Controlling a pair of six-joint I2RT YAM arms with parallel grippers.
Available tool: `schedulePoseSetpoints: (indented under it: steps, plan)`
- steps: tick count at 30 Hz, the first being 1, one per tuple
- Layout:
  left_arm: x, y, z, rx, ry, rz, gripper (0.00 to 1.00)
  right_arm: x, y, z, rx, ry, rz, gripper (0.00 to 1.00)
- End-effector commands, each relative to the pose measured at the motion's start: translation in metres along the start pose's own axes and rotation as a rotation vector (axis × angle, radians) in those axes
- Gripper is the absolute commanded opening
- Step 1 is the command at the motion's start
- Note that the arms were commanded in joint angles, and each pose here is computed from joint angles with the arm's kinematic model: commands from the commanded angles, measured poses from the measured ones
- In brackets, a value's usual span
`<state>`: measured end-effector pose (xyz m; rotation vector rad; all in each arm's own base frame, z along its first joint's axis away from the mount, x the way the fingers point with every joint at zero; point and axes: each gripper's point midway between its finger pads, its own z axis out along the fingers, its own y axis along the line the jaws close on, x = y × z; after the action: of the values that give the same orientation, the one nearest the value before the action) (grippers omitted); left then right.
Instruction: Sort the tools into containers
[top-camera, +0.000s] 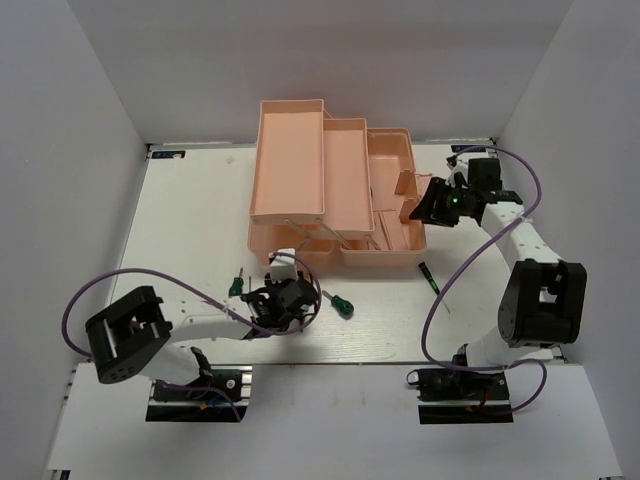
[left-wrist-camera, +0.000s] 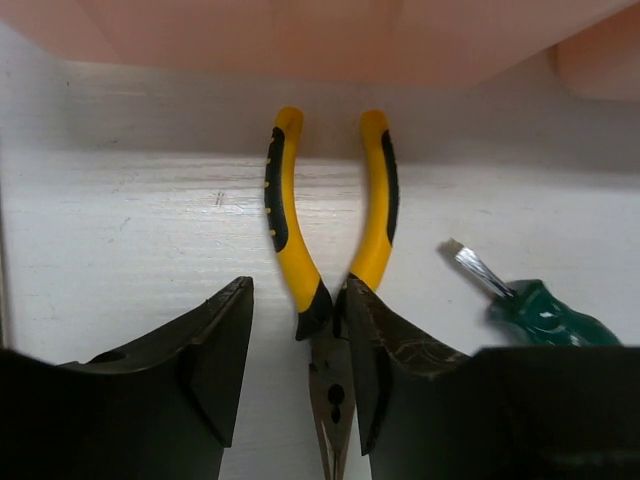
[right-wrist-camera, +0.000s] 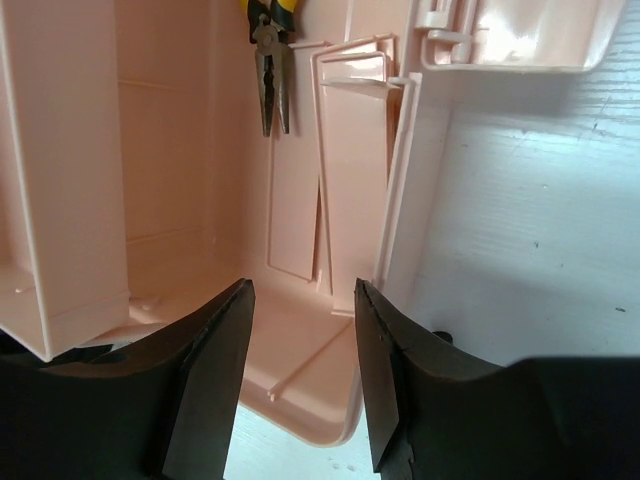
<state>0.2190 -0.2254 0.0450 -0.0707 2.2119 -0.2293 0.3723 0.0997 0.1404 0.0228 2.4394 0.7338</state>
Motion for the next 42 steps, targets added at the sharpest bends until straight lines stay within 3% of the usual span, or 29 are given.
schedulePoseSetpoints:
  steps: [1,6,8,14,20,24,26,27,28,30,39,42]
  plan:
    - [-0.014,-0.013,0.007,-0.017,-0.065,-0.03,0.52,-0.009,-0.003,-0.016,-0.011,-0.058,-0.019,0.51]
    - [-0.005,-0.015,0.017,-0.053,-0.057,-0.008,0.5,-0.006,-0.006,-0.022,-0.023,-0.073,0.001,0.51]
    - [-0.001,-0.016,0.019,-0.063,-0.056,0.01,0.43,-0.003,-0.006,-0.023,-0.034,-0.068,0.01,0.51]
    - [0.008,-0.011,0.023,-0.094,-0.032,0.018,0.41,-0.003,-0.009,-0.028,-0.049,-0.08,0.036,0.51]
    - [0.022,-0.009,0.021,-0.093,0.004,0.026,0.26,-0.005,-0.011,-0.035,-0.065,-0.097,0.044,0.53]
    - [0.028,-0.018,0.013,-0.049,0.034,0.03,0.11,-0.001,-0.01,-0.04,-0.082,-0.085,0.047,0.56]
    - [0.03,-0.026,0.004,-0.011,0.046,0.05,0.02,-0.001,-0.009,-0.044,-0.092,-0.087,0.031,0.63]
    - [0.029,-0.029,0.001,0.006,0.054,0.051,0.01,-0.001,-0.009,-0.045,-0.091,-0.088,0.023,0.63]
    - [0.026,-0.038,-0.005,0.035,0.047,0.056,0.0,0.001,-0.01,-0.047,-0.09,-0.085,0.018,0.75]
    - [0.017,-0.056,-0.018,0.124,0.043,0.079,0.0,0.001,-0.01,-0.051,-0.09,-0.083,-0.014,0.9]
    - [-0.033,-0.124,-0.076,0.366,-0.054,0.205,0.0,0.016,-0.039,-0.067,0.036,-0.073,-0.1,0.9]
    - [-0.053,-0.141,-0.093,0.419,-0.111,0.215,0.0,0.023,-0.051,-0.073,0.104,-0.08,-0.133,0.79]
